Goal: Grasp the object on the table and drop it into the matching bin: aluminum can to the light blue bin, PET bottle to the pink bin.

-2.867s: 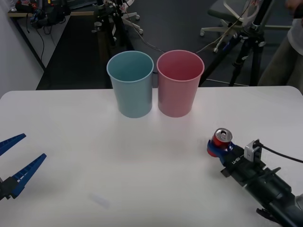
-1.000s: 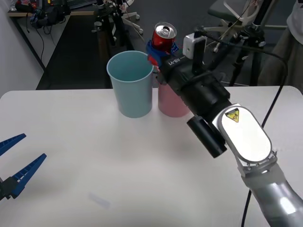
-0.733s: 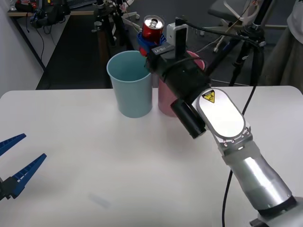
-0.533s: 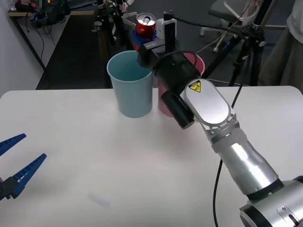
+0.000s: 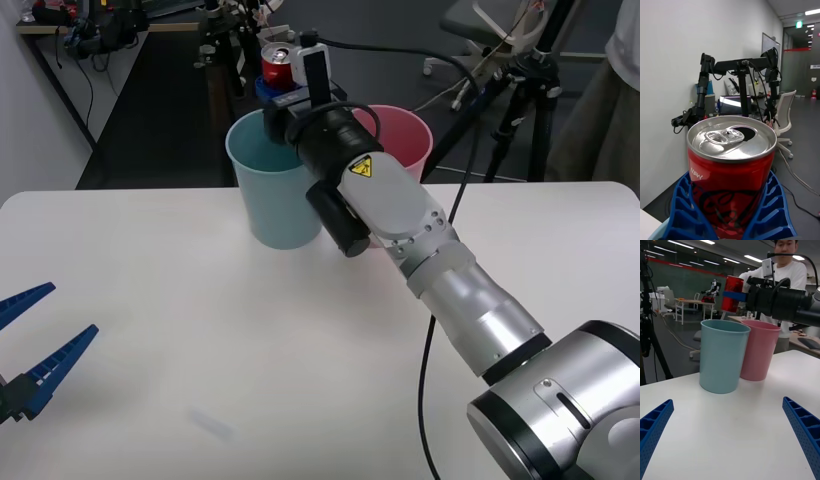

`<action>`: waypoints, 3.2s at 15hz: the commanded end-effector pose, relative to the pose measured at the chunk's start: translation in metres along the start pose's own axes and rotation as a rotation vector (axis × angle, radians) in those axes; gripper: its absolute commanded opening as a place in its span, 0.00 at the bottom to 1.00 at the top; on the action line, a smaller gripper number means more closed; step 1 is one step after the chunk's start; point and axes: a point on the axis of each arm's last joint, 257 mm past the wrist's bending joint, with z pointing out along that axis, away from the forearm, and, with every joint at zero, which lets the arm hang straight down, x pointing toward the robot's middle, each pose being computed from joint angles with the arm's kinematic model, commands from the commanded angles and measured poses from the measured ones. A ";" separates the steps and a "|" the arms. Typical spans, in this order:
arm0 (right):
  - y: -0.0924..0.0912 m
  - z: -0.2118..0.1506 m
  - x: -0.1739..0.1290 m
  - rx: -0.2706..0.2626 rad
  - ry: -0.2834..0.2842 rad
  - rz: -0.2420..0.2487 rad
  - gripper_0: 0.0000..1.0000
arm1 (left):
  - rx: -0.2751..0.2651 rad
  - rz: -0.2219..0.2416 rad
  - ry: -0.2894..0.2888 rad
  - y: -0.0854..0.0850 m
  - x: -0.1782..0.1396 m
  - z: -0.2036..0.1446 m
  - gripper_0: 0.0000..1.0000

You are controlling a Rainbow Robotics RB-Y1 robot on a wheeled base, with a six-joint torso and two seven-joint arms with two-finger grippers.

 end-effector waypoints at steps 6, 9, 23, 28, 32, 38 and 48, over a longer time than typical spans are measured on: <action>0.005 0.001 0.000 -0.008 0.001 -0.009 1.00 | 0.000 0.000 0.000 0.000 0.000 0.000 1.00; 0.007 0.001 0.001 -0.010 0.001 -0.005 1.00 | 0.000 0.000 0.000 0.000 0.000 0.000 1.00; 0.015 -0.054 -0.024 -0.104 -0.086 0.013 1.00 | 0.000 0.000 0.000 0.000 0.000 0.000 1.00; 0.011 -0.135 -0.034 -0.206 -0.113 0.015 1.00 | 0.000 0.000 0.000 0.000 0.000 0.000 1.00; -0.005 -0.212 -0.028 -0.275 -0.069 0.033 1.00 | 0.000 0.000 0.000 0.000 0.000 0.000 1.00; -0.062 -0.330 0.005 -0.312 0.083 0.028 1.00 | 0.000 0.000 0.000 0.000 0.000 0.000 1.00; -0.158 -0.469 0.041 -0.247 0.221 0.092 1.00 | 0.000 0.000 0.000 0.000 0.000 0.000 1.00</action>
